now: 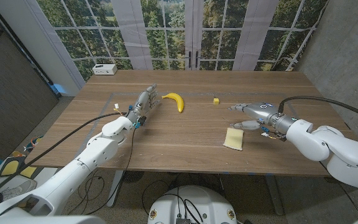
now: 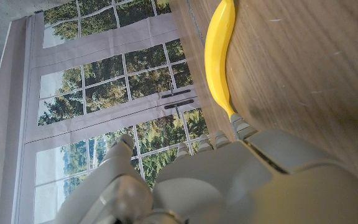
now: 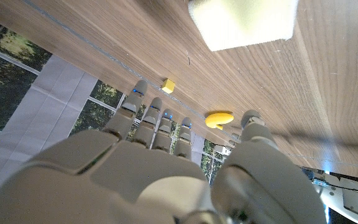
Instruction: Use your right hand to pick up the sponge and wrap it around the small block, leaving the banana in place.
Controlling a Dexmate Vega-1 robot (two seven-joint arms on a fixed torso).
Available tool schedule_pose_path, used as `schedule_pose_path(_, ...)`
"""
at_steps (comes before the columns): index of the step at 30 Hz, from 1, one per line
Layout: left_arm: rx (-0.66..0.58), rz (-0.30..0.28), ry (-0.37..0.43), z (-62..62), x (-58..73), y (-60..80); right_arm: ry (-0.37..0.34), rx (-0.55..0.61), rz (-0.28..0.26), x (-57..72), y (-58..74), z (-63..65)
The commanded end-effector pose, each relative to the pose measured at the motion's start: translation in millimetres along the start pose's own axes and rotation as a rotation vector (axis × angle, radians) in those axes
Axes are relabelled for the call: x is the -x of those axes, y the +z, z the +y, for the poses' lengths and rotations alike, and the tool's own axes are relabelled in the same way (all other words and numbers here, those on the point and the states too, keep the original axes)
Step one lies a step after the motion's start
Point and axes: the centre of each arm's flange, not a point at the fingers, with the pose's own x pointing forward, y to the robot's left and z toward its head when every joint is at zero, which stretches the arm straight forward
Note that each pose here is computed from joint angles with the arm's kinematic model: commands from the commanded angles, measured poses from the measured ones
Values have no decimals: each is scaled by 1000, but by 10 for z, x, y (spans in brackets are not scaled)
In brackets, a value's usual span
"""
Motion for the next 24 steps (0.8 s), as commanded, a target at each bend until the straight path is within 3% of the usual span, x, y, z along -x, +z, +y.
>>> schedule_pose_path(1, 7, 4, -11, -10, 24, -38, 70, 9, 52, 65, 57, 139)
schedule_pose_path(24, -6, 5, -17, -23, 66, -2, 194, 17, 113, 55, 132, 333)
